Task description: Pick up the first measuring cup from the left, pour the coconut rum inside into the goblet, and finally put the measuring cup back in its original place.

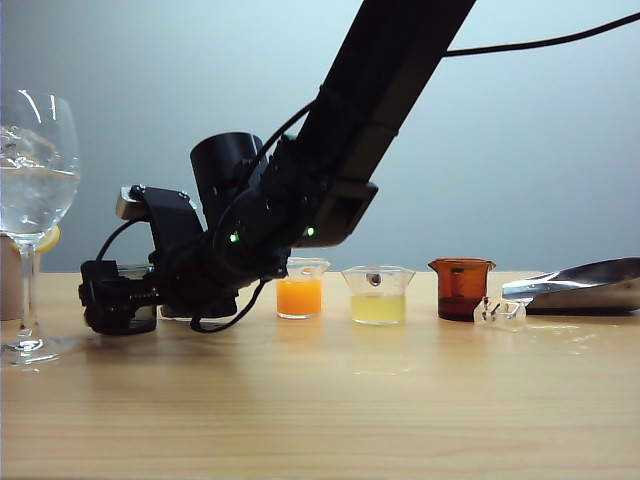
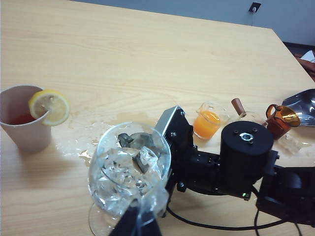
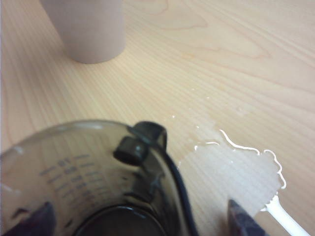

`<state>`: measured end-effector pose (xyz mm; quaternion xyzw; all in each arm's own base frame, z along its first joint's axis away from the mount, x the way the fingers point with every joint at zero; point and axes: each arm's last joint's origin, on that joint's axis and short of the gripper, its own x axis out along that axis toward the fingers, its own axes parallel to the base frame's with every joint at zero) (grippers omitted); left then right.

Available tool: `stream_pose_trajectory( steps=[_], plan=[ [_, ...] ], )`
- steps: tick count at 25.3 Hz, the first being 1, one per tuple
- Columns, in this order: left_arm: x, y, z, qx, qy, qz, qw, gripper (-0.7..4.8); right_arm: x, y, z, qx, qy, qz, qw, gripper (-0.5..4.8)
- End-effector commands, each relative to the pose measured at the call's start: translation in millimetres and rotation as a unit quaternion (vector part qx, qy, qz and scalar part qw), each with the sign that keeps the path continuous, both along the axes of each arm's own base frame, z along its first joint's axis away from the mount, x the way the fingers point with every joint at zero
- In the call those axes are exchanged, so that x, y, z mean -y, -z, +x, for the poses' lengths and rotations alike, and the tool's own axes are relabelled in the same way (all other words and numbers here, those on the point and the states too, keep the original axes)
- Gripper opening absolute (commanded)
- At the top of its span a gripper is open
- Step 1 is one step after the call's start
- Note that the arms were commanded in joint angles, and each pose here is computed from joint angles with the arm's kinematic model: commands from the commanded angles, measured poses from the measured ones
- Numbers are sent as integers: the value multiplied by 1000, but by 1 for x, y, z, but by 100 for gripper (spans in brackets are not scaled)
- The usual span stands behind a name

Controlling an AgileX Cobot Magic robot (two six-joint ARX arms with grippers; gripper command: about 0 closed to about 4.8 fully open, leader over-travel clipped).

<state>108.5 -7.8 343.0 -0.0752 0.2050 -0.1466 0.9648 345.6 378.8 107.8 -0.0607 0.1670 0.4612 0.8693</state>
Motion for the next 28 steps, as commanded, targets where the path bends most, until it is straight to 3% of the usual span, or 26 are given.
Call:
stream_pose_trajectory(
  steps=[1, 10, 20, 21, 22, 23, 24, 25, 26, 28],
  plan=[
    [0, -3, 0, 9, 2, -2, 1000, -5, 0, -14, -1, -2, -3, 2, 1000, 473],
    [0, -3, 0, 9, 1, -2, 1000, -5, 5, -29, -8, -41, -5, -40, 998, 472],
    [0, -4, 0, 17, 1, 2, 1000, -5, 28, -90, -29, -101, -16, -95, 990, 472],
    [0, -5, 0, 22, 1, 2, 1000, -5, 33, -104, -34, -107, -15, -101, 989, 446],
    [0, -6, 1, 27, 1, 2, 1000, -5, 37, -114, -38, -109, -15, -104, 988, 386],
    [0, -8, 1, 38, -5, 5, 999, -5, 44, -131, -43, -107, -12, -104, 989, 178],
    [-1, -9, 2, 44, -11, 6, 999, -5, 48, -142, -47, -103, -11, -101, 989, 19],
    [-1, -10, 2, 52, -14, 8, 999, -5, 50, -149, -49, -100, -13, -100, 990, -14],
    [-1, -12, 2, 61, -20, 8, 998, -5, 55, -161, -52, -94, -13, -94, 991, 7],
    [-1, -15, 2, 77, -22, 7, 997, -5, 63, -183, -60, -80, -11, -81, 993, -2]
  ],
)
